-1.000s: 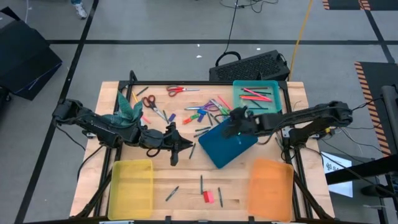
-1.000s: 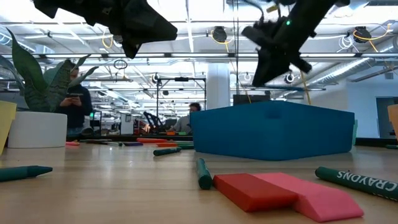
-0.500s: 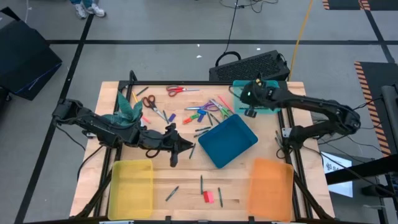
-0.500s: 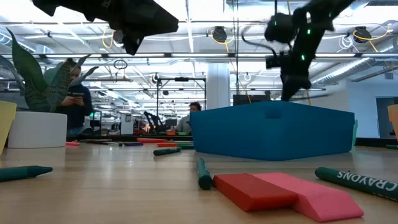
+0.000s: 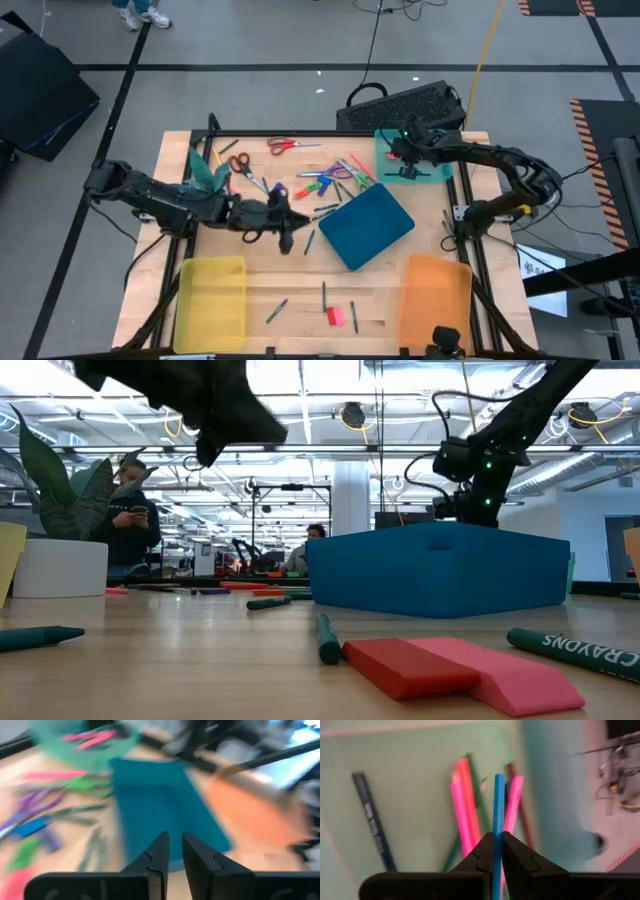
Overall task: Sort crayons/erasers/pens/pencils in bins
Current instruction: Put the blue pencil into the green bin, then put the yellow pencil into the green bin
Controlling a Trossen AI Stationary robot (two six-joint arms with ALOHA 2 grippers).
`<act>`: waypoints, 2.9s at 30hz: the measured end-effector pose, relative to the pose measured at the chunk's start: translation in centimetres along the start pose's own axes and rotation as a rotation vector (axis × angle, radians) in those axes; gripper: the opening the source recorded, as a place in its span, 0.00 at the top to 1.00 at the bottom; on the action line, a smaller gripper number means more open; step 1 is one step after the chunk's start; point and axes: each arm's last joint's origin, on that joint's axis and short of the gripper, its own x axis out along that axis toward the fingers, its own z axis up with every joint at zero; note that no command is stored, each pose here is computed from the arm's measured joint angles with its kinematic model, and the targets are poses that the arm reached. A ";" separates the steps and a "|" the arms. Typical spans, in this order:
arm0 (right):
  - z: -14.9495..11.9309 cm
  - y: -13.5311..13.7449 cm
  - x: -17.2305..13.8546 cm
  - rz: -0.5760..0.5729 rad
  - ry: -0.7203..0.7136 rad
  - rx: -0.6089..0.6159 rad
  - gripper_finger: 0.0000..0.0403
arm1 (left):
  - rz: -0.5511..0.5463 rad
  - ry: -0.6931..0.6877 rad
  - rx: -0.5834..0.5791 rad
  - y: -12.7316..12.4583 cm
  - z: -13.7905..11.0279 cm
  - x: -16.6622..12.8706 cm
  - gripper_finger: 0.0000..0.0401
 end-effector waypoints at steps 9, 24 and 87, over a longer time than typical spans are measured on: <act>0.9 -0.5 0.0 -0.014 -0.025 0.105 0.84 | 0.406 0.302 -0.115 5.1 3.4 3.1 0.74; 2.8 1.5 -6.9 -0.043 -0.269 0.088 0.53 | 0.805 0.591 -0.490 12.9 2.7 5.2 0.59; 4.2 10.6 -13.8 0.224 -0.523 -0.150 0.53 | 1.338 0.323 -1.016 25.4 -4.5 -5.5 0.68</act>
